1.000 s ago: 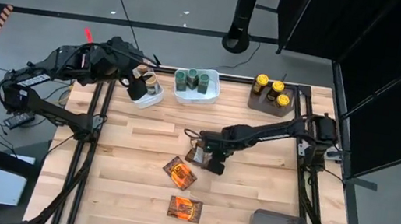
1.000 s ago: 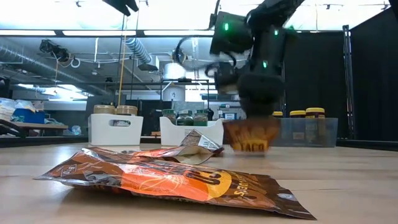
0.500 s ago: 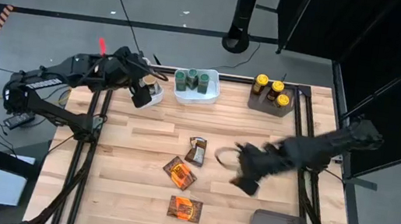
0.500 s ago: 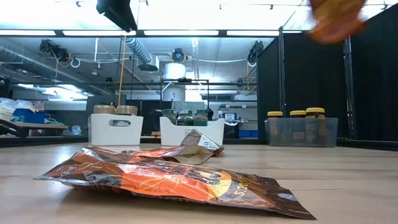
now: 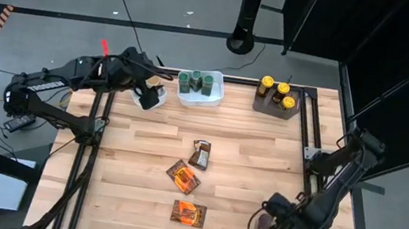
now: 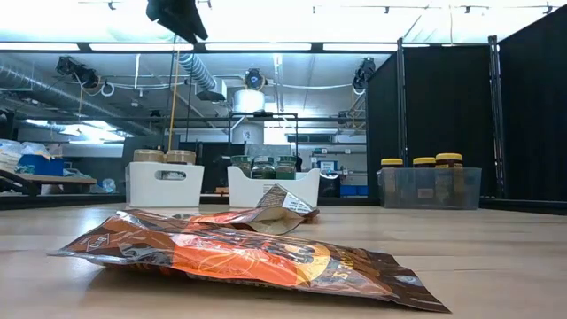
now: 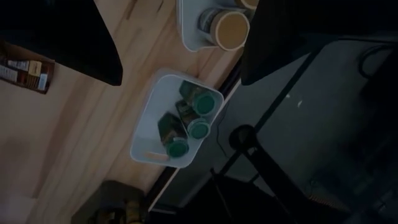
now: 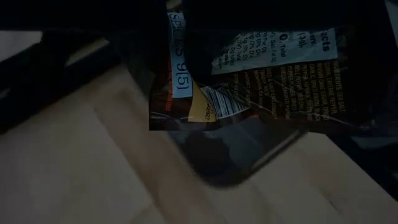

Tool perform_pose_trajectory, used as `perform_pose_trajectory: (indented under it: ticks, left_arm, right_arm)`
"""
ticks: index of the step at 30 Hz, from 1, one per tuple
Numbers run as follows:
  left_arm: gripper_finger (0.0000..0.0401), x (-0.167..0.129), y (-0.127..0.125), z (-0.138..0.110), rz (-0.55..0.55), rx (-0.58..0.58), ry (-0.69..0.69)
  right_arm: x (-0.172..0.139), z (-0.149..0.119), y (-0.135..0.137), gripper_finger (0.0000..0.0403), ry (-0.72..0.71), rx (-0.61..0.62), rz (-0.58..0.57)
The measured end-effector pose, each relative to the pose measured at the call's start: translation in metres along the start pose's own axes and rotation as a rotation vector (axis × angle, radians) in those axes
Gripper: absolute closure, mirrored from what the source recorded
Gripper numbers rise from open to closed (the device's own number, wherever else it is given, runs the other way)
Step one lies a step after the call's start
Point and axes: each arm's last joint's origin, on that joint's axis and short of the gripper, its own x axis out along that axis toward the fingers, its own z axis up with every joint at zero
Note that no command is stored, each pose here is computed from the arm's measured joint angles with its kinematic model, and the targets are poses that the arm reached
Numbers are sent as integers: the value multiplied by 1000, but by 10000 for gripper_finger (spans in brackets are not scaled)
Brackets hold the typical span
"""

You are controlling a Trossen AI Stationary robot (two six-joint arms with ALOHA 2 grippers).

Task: Sort spices by type
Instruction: Put the right orange seasoning bag into the bottom black bin, then put the top orange seasoning bag into the bottom black bin

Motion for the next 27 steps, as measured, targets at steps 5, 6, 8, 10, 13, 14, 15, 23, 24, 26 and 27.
perform_pose_trajectory:
  ticks: [5,6,8,10,13,14,15,23,24,26,27]
  left_arm:
    - [69,0,0,1,0,-5,-9]
    - [69,0,0,1,0,-5,-9]
    - [69,0,0,1,0,-5,-10]
    - [69,0,0,1,0,-5,-10]
    - [69,0,0,1,0,-7,-9]
    - [69,0,0,1,-1,-7,-9]
    - [69,0,0,1,-2,-7,-9]
    - [69,0,0,1,-6,-7,-8]
    - [69,0,0,1,-6,-7,-8]
    - [69,0,0,1,-7,-7,-7]
    - [69,0,0,1,-8,-7,-7]
  right_arm:
    - [22,-9,15,362,85,-39,-42]
    - [27,-11,19,355,103,-53,-43]
    - [36,-14,24,345,117,-75,-55]
    - [42,-15,26,338,117,-79,-80]
    - [46,-15,30,329,110,-99,-58]
    - [46,-14,31,325,100,-101,-47]
    - [45,-13,32,319,93,-97,-42]
    - [34,-12,24,242,103,-82,-37]
    - [32,-11,23,232,104,-82,-32]
    - [26,-5,21,213,88,-75,-13]
    - [22,1,20,206,62,-72,10]
